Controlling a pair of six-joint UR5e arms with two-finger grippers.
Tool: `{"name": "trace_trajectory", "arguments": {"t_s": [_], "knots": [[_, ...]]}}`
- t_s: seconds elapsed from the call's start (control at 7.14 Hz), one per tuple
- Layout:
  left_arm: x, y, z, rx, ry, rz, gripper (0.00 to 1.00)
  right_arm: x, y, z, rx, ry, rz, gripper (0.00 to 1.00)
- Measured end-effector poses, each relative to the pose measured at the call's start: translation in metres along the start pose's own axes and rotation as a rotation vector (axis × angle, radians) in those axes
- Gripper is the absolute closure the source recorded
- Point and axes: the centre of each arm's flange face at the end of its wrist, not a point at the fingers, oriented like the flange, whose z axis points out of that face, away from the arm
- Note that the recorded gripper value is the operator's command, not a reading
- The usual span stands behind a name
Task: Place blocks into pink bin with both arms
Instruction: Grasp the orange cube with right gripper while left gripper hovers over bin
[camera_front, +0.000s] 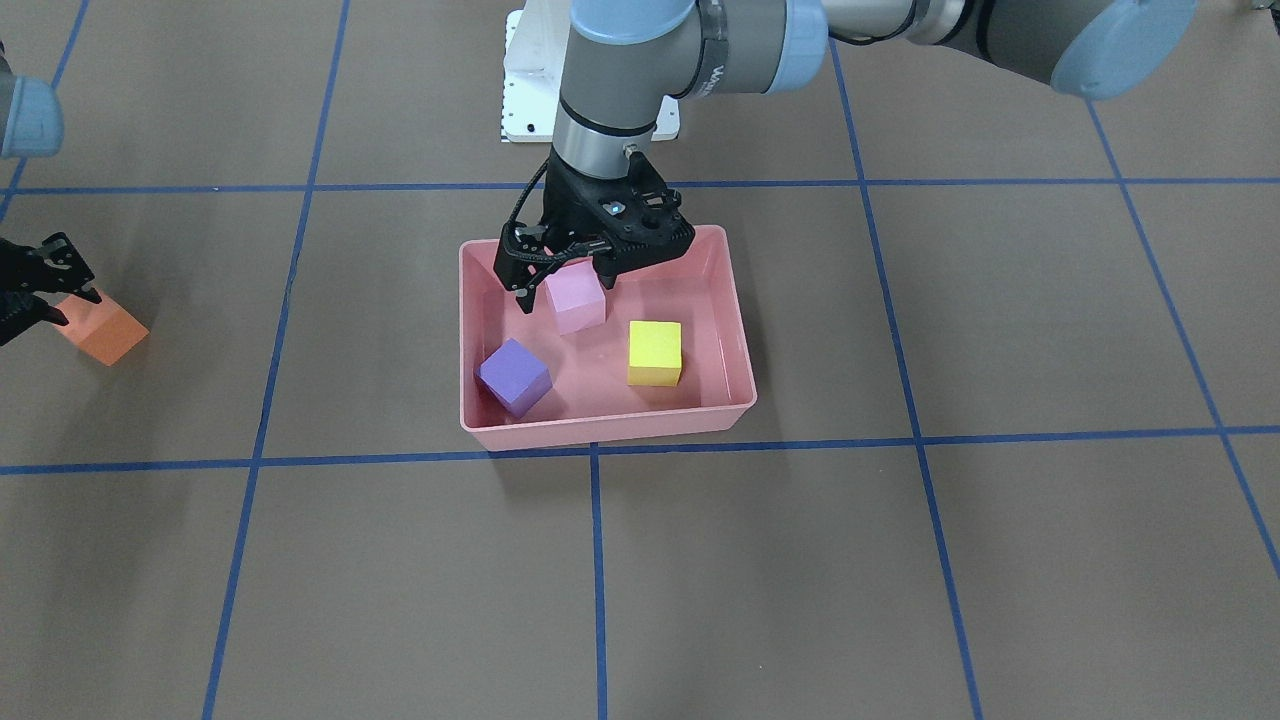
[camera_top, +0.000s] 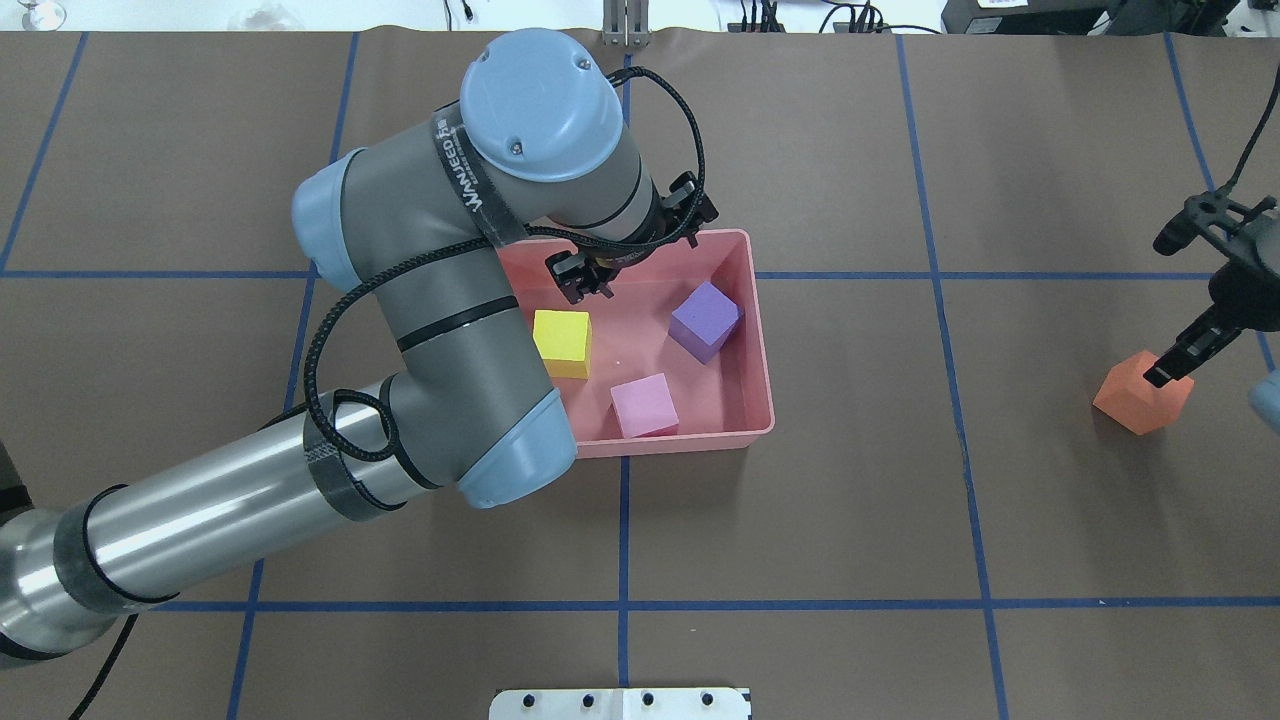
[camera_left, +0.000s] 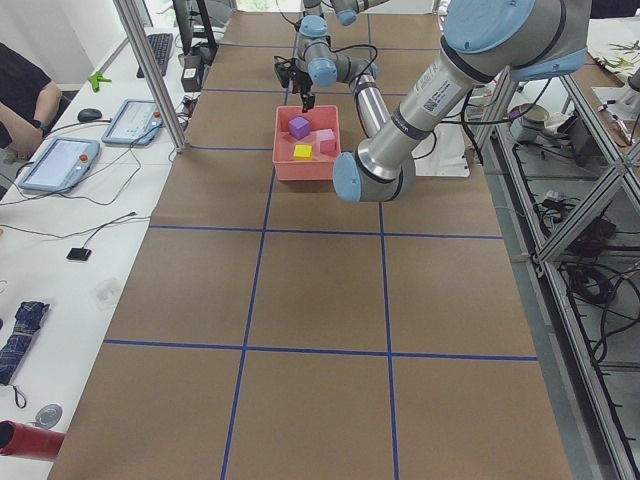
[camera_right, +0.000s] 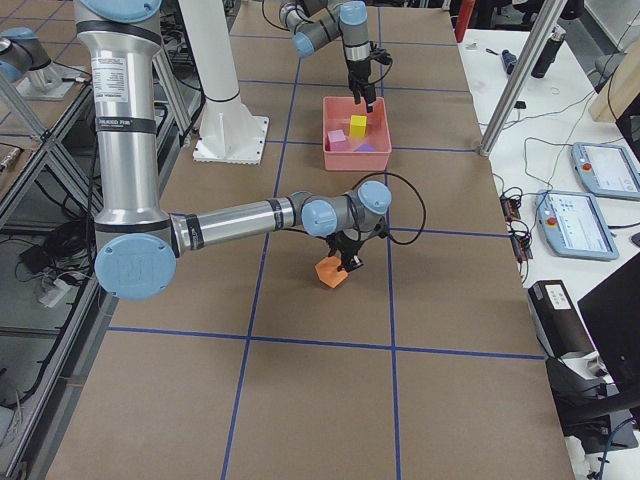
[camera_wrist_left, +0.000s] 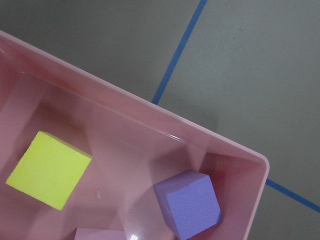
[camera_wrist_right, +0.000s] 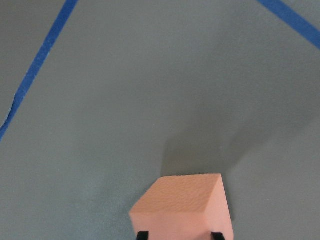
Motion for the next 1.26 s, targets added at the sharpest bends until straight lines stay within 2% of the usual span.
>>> {"name": "trace_trajectory", "arguments": {"t_s": [0.28, 0.42, 0.56, 1.26], "knots": [[-0.001, -0.008, -0.005, 0.009, 0.005, 0.015, 0.0, 0.011, 0.004, -0.032, 0.06, -0.025, 0.041, 0.99], [-0.002, -0.009, -0.006, 0.01, 0.003, 0.018, 0.0, 0.014, 0.005, -0.036, 0.067, -0.027, 0.05, 0.09], [-0.005, -0.01, -0.005, 0.011, -0.002, 0.018, 0.0, 0.016, 0.006, -0.037, 0.067, -0.02, 0.05, 0.01], [-0.027, -0.015, -0.002, 0.015, -0.018, 0.02, 0.0, 0.006, 0.001, -0.013, 0.009, 0.078, -0.091, 0.01]]}}
